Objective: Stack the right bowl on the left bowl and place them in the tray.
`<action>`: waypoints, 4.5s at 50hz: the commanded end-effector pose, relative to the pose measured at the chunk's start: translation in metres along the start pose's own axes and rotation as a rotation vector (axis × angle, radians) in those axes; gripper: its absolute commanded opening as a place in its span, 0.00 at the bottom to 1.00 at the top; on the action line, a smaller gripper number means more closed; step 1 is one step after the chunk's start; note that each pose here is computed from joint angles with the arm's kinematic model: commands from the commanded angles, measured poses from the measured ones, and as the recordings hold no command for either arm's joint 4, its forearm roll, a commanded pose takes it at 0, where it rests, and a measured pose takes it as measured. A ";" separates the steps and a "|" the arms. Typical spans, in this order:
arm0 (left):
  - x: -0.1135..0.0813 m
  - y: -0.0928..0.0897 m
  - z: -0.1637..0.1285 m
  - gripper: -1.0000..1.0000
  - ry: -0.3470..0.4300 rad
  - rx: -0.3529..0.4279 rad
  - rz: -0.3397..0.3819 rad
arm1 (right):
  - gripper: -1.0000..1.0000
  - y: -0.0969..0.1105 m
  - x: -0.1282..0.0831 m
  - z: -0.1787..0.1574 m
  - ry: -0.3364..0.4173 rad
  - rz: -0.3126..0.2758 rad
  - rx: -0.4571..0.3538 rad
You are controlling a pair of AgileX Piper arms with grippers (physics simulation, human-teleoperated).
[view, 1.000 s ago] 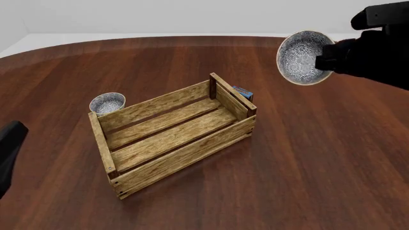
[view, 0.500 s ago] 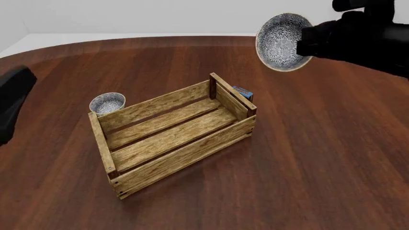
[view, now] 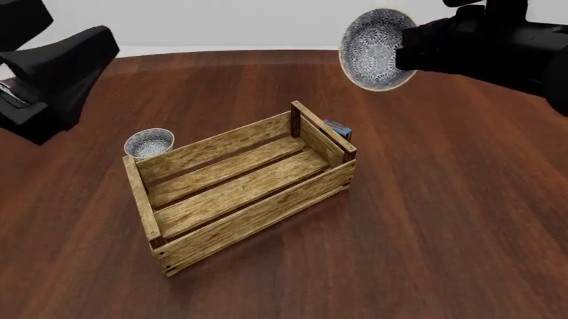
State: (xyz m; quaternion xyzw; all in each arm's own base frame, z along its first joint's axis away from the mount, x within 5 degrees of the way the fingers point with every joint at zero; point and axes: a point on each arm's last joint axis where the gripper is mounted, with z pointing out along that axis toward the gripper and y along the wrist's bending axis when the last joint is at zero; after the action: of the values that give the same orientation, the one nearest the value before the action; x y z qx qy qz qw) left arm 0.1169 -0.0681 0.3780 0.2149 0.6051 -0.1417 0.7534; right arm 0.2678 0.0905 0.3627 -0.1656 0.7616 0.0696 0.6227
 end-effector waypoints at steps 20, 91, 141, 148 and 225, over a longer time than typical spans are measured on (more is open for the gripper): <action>-0.004 -0.037 0.059 1.00 0.031 0.196 -0.016 | 0.00 0.015 -0.004 0.007 -0.052 -0.019 -0.046; 0.045 -0.059 0.128 1.00 0.127 0.205 -0.065 | 0.00 0.074 -0.002 -0.017 -0.050 -0.140 -0.263; 0.067 -0.070 0.143 0.00 0.179 0.221 -0.110 | 0.00 0.086 -0.007 -0.047 -0.094 -0.208 -0.332; 0.066 -0.071 0.142 0.00 0.175 0.223 -0.117 | 0.00 0.086 -0.007 -0.047 -0.094 -0.209 -0.332; 0.036 -0.024 0.133 0.00 0.162 0.092 -0.020 | 1.00 0.070 -0.022 -0.090 -0.167 -0.204 -0.323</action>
State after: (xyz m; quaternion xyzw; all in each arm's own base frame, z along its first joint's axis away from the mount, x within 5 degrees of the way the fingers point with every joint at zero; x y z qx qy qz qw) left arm 0.2275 -0.1655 0.3511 0.2637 0.6604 -0.1742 0.6812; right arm 0.1681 0.1351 0.3930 -0.3349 0.6683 0.1400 0.6493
